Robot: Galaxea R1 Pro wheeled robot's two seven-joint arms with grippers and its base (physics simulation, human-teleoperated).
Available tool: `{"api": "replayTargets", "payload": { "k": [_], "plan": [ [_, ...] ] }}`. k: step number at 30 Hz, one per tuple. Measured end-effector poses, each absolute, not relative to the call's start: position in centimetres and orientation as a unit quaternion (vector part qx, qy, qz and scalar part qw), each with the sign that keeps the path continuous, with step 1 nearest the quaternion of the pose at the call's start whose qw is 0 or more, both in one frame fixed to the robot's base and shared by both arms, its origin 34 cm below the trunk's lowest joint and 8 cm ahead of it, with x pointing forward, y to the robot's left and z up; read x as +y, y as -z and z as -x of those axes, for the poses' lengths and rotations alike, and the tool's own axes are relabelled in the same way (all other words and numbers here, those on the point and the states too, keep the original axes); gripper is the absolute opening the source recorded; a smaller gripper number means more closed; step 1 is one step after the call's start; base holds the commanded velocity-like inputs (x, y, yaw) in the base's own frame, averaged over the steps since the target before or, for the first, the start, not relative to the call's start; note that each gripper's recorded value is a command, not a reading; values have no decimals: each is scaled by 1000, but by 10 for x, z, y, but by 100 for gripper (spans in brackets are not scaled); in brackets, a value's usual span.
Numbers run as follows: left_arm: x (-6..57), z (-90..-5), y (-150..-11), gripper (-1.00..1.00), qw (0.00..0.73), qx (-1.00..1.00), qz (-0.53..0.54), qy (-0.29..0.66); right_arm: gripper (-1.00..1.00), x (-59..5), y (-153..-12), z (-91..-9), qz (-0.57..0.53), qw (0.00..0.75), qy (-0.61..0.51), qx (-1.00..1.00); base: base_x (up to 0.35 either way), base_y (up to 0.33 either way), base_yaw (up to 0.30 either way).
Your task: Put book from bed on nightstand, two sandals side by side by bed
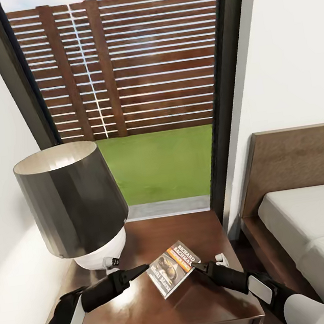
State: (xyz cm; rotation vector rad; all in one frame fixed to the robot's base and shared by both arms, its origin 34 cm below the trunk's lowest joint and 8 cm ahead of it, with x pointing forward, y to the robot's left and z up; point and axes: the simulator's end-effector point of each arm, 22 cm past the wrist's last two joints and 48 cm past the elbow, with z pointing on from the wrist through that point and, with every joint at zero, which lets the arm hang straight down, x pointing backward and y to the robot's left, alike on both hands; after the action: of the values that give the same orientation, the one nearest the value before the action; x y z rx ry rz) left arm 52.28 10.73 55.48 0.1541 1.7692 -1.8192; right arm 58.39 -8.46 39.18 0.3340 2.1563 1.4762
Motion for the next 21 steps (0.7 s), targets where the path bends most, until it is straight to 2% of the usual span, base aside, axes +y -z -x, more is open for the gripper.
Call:
{"api": "replayTargets", "payload": {
  "k": [21],
  "plan": [
    [107,-523,-549,100,291,667,-54,684,-100,-85,-385,-582,-126,246,-541,794,0,0,0]
  ]
}}
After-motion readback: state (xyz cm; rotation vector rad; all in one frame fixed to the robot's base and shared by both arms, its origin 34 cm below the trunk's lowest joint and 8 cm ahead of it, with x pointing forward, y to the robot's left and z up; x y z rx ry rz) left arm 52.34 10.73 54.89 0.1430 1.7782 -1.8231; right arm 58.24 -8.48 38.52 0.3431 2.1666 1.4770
